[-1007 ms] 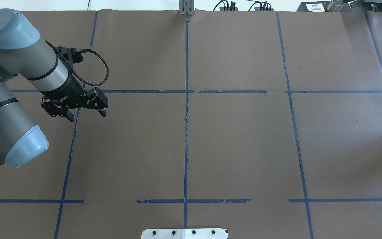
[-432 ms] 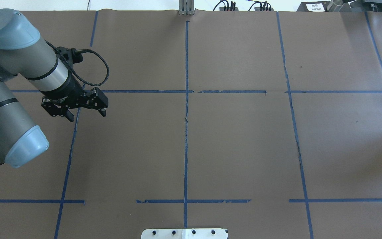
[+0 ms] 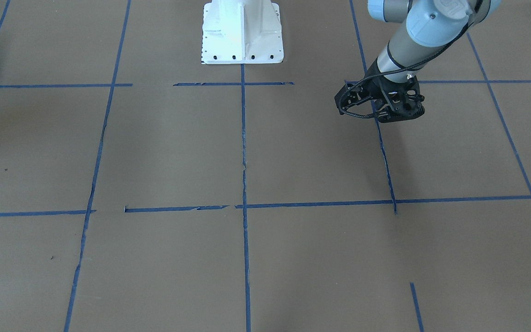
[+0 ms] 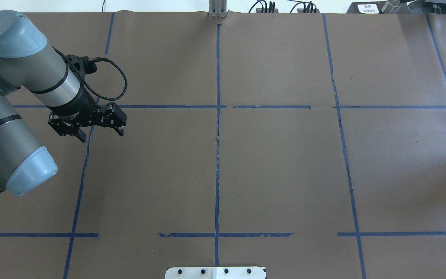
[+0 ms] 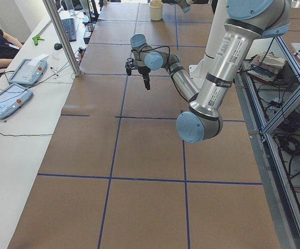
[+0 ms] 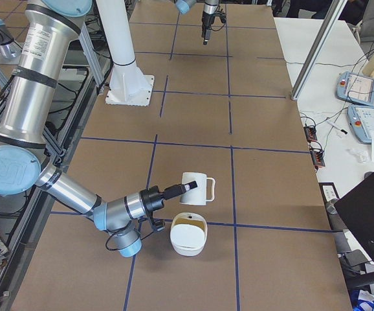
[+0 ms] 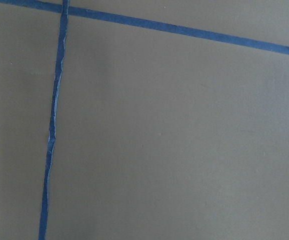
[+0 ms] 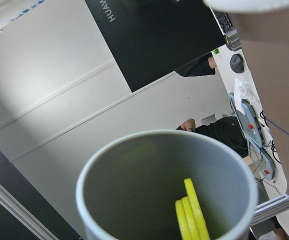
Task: Left arm hands cup to right arm to dump lemon
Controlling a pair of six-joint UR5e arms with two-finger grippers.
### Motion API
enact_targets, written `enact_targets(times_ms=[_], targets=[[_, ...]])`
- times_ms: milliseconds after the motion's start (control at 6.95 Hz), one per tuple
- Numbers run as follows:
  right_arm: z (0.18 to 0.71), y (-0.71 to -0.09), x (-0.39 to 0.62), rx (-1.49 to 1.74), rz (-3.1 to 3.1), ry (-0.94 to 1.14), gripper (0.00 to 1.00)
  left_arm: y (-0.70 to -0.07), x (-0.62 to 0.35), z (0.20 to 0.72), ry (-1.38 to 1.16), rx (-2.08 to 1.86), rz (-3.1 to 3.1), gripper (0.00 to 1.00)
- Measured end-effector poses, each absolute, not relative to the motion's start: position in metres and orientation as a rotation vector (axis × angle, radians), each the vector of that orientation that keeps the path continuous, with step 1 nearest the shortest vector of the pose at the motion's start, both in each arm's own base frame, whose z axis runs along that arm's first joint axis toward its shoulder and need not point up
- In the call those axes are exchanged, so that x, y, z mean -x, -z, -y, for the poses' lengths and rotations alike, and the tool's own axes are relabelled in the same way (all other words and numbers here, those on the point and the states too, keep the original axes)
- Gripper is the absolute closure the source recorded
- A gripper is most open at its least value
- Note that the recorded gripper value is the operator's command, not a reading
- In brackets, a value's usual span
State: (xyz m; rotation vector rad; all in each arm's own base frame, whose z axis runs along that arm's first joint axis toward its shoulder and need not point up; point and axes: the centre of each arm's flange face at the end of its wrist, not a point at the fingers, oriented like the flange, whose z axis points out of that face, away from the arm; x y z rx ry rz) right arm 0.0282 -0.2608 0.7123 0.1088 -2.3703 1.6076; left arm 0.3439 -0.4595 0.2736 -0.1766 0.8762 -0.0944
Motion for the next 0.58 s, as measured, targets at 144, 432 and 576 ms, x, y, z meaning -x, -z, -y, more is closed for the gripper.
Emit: enact_targets(times_ms=[144,432,576], targets=[[0.2601,-0.7126,-0.0299,-0.061,2.399,-1.633,0.65,-0.2732,-0.3439,0.4595,0.094,0.176,-0.877,0.00],[0.2575,-0.7128,-0.0332,0.008,2.449,-1.656,0.65,-0.2720,-0.3437,0.4593,0.093,0.174,-0.879,0.00],[0.2554,-0.7136,-0.0356,0.023,2.474,-1.659,0.65,-0.2714,-0.3436,0.4592,0.093,0.174,-0.879,0.00]])
